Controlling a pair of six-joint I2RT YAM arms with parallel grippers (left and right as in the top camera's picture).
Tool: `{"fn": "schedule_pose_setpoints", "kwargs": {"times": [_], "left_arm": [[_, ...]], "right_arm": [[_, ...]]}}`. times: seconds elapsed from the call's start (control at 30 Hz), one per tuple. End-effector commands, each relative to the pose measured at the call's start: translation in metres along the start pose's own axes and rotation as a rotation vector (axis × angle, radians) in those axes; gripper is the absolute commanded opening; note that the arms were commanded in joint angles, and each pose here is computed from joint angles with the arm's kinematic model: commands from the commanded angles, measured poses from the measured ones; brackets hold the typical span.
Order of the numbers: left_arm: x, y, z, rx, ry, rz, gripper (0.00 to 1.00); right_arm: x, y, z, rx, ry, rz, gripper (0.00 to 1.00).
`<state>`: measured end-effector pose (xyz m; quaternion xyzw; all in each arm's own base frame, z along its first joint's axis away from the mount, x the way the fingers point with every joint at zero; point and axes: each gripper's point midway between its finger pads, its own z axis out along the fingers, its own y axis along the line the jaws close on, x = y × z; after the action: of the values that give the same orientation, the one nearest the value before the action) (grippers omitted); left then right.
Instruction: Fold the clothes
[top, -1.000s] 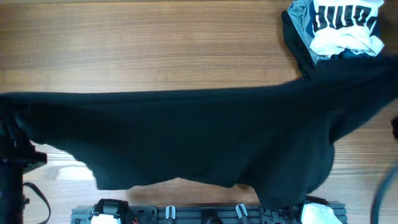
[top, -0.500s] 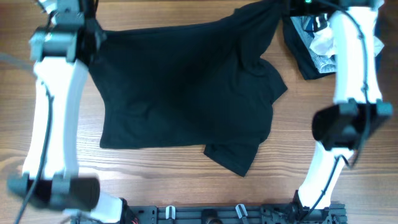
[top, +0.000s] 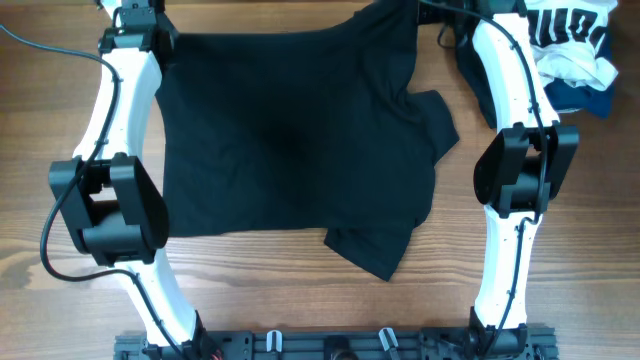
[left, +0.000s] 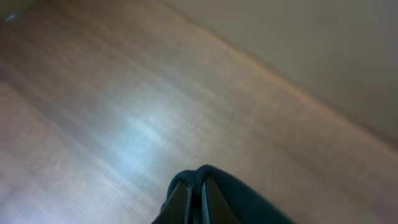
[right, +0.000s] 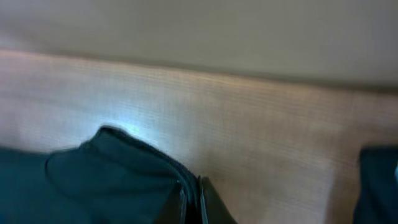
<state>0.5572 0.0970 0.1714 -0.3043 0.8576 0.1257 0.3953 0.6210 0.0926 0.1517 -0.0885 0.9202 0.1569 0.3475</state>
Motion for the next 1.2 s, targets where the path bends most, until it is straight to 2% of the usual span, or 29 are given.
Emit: {"fn": "schedule_pose_setpoints", "kwargs": {"times": [0.0,0.13,0.27,0.47,0.67,0.93,0.97,1.0,1.03,1.07,1.1,1.17], "left_arm": [[-0.008,0.017,-0.026,-0.024,0.02,0.056,0.04],[-0.001,0.034,-0.06,-0.035,0.094,0.089,0.04],[0.044,0.044,-0.076,-0.017,0.303,0.155,0.04],[0.093,0.071,-0.088,-0.091,0.505,0.234,0.04],[0.146,0.091,-0.078,-0.148,0.629,0.282,0.04],[0.159,0.09,-0.079,-0.131,0.67,0.282,0.04],[0.159,0.09,-0.079,-0.128,0.673,0.281,0.1],[0.16,0.089,-0.079,-0.124,0.677,0.279,0.26],[0.162,0.087,-0.08,-0.113,0.687,0.276,0.57],[0.163,0.085,-0.081,-0.1,0.692,0.273,0.93],[0.161,0.085,-0.08,-0.097,0.687,0.275,1.0],[0.149,0.083,-0.088,-0.086,0.663,0.266,1.0]], "right_arm": [[0.0,0.013,-0.025,-0.034,0.029,0.018,0.04],[0.024,0.022,-0.055,-0.037,0.149,0.007,0.04],[0.079,0.022,-0.072,-0.029,0.377,0.035,0.04],[0.128,0.012,-0.089,0.033,0.584,0.089,0.04],[0.175,0.009,-0.082,0.017,0.73,0.119,0.04],[0.208,-0.002,-0.079,0.082,0.825,0.148,0.04],[0.211,-0.002,-0.079,0.082,0.835,0.151,0.07],[0.212,-0.002,-0.08,0.079,0.842,0.148,0.13],[0.212,-0.003,-0.08,0.085,0.842,0.143,0.32],[0.208,-0.004,-0.08,0.093,0.825,0.145,0.37],[0.198,-0.004,-0.081,0.102,0.788,0.152,0.39],[0.17,0.001,-0.096,0.109,0.701,0.128,0.48]]}}
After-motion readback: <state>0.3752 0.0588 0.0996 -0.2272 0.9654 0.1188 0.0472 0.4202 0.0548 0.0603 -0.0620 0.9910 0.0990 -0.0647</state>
